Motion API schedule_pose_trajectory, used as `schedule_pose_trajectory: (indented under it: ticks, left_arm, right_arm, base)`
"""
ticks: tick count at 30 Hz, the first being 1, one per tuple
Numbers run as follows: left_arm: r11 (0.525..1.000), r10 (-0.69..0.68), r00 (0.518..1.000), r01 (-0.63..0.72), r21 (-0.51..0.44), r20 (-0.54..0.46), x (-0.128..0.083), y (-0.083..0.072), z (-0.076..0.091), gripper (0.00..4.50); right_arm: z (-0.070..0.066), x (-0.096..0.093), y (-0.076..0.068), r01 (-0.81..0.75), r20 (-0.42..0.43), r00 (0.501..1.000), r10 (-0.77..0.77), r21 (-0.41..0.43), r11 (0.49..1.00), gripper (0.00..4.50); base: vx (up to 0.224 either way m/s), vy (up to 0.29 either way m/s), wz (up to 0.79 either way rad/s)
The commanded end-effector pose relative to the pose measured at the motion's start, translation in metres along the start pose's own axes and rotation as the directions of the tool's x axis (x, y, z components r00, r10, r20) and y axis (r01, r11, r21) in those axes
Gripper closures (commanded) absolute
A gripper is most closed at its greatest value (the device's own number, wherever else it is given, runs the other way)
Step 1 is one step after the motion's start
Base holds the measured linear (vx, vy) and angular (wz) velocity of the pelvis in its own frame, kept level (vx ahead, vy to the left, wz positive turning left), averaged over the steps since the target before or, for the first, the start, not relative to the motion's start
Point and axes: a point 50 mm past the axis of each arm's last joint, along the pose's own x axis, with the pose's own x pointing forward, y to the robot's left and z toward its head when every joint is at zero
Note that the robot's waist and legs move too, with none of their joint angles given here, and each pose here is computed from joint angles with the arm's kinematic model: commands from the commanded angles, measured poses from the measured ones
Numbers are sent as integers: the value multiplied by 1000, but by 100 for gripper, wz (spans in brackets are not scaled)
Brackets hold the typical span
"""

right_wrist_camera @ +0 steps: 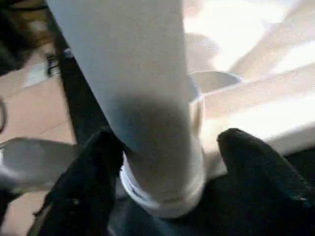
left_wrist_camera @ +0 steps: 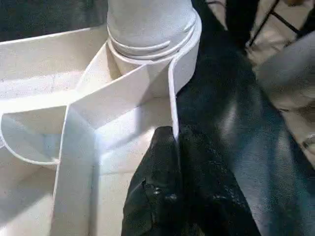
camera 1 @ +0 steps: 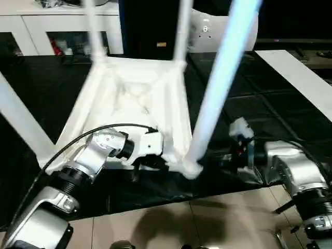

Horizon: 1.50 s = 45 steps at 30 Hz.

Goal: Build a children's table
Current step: Rotate leg to tighten

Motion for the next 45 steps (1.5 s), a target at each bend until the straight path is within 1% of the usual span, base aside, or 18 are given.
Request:
schedule_pose_trajectory:
  ticks: [1,6,11,15,18,22,23,24,28,30,32,33,34,36,40,41,44,45]
  left_arm:
    - [991,-113,993,114,73,-23,14,-5,9,450]
    - [990,-120,993,121,79,-16,15,-3,12,450]
    - [989,-128,992,129,78,-14,14,-3,11,450]
    - [994,-102,995,102,45,4,13,-1,9,450]
    - [998,-36,998,39,-48,57,14,2,11,450]
    - [994,33,996,-24,-106,80,15,6,13,450]
    - [982,111,989,-95,-162,94,17,11,15,450]
    - [974,144,985,-124,-189,94,17,12,15,450]
    - [940,259,963,-233,-248,77,19,20,19,450]
    - [914,324,944,-297,-276,59,20,24,21,450]
    - [875,408,912,-379,-301,36,23,30,27,450]
    - [869,419,908,-390,-304,33,23,31,27,450]
    - [855,444,896,-414,-313,26,24,33,29,450]
    - [838,471,882,-441,-320,18,25,36,30,450]
    - [839,474,880,-449,-306,8,25,37,30,450]
    - [841,477,879,-457,-290,0,22,37,27,450]
    - [847,475,880,-459,-269,-4,19,36,24,450]
    - [855,464,886,-451,-257,-12,17,35,20,450]
  right_arm:
    - [8,2,-1,-28,15,999,28,-16,999,152]
    - [6,11,4,-87,25,996,87,8,996,191]
    - [5,13,6,-118,23,993,117,25,993,228]
    - [4,13,7,-113,25,993,112,34,993,232]
    - [4,24,5,-27,40,999,24,76,997,236]
    - [6,35,-3,94,52,994,-99,97,991,238]
    - [10,47,-11,218,70,971,-228,129,967,238]
    - [12,52,-14,269,79,956,-283,156,951,239]
    - [19,72,-24,409,89,891,-445,266,873,242]
    - [23,84,-27,471,91,854,-512,283,836,242]
    - [26,96,-32,561,69,789,-611,327,761,242]
    - [26,97,-32,567,66,785,-616,324,757,242]
    - [26,100,-32,570,65,784,-617,320,757,242]
    - [27,101,-31,549,87,789,-608,347,761,175]
    - [27,94,-32,541,118,786,-607,347,766,154]
    - [25,85,-31,533,134,801,-583,281,798,139]
    - [21,77,-29,516,141,823,-550,216,829,120]
    - [15,66,-25,480,146,851,-505,177,859,120]
  base:
    - [0,0,0]
    - [0,0,0]
    - [0,0,0]
    - [0,0,0]
    - [0,0,0]
    - [0,0,0]
    - [0,0,0]
    - [0,0,0]
    - [-41,5,-8]
    - [9,-29,-2]
    - [11,-61,-17]
    - [9,-74,-24]
    - [9,-74,-24]
    - [7,-27,-5]
    - [0,0,0]
    - [0,0,0]
    - [0,0,0]
    - [0,0,0]
